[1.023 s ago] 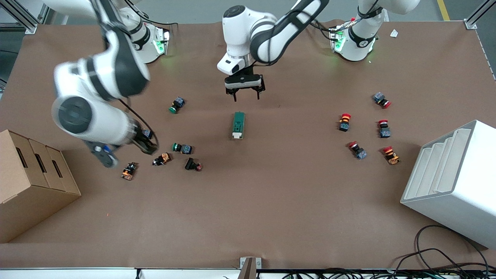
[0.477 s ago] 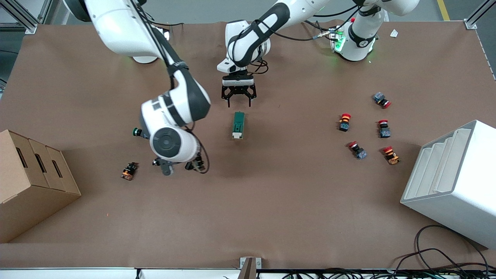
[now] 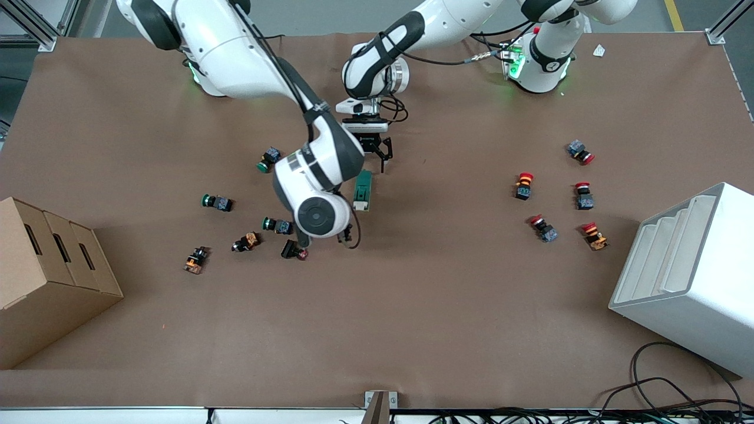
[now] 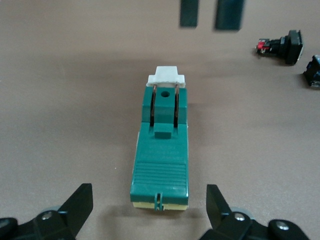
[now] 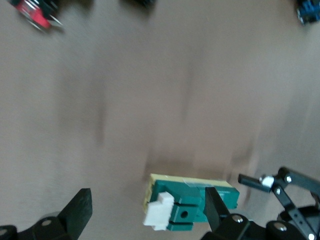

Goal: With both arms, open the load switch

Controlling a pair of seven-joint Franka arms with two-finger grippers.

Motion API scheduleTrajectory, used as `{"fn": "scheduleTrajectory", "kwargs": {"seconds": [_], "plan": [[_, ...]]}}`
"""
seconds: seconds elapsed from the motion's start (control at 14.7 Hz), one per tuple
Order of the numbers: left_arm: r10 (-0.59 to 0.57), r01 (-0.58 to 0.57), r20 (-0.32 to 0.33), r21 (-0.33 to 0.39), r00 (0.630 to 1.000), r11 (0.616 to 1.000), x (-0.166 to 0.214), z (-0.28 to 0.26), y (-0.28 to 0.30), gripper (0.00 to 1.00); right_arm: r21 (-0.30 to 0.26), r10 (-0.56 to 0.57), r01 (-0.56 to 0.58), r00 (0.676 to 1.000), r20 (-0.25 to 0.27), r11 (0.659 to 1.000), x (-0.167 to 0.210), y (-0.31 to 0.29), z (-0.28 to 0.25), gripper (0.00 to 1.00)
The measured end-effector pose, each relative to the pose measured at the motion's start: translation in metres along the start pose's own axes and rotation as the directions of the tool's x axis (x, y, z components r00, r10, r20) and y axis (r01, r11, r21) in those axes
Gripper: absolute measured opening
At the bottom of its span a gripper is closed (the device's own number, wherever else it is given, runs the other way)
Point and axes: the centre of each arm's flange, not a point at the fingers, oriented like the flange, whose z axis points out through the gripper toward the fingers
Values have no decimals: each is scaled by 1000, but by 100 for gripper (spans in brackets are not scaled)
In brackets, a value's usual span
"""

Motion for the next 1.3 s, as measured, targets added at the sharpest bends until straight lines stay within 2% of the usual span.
{"fn": "scheduleTrajectory", "kwargs": {"seconds": [0.14, 0.27, 0.68, 0.89, 1.3], "plan": [[5, -6, -40, -18, 999, 1000, -10, 0, 1, 100, -10, 8, -8, 1000, -12, 1000, -17, 7, 10, 100], [13, -14, -54, -23, 998, 1000, -14, 2, 0, 100, -20, 24, -24, 999, -24, 1000, -28, 12, 20, 100], [12, -14, -61, -23, 998, 1000, -12, 5, 0, 100, -54, 34, -37, 998, -48, 998, -31, 11, 49, 100], [11, -12, -62, -24, 998, 1000, -11, 5, 1, 100, -59, 30, -33, 998, -54, 998, -41, 16, 51, 100], [10, -11, -63, -23, 998, 1000, -10, 6, 1, 100, -108, 14, -22, 998, -68, 994, -47, 25, 39, 100]]}}
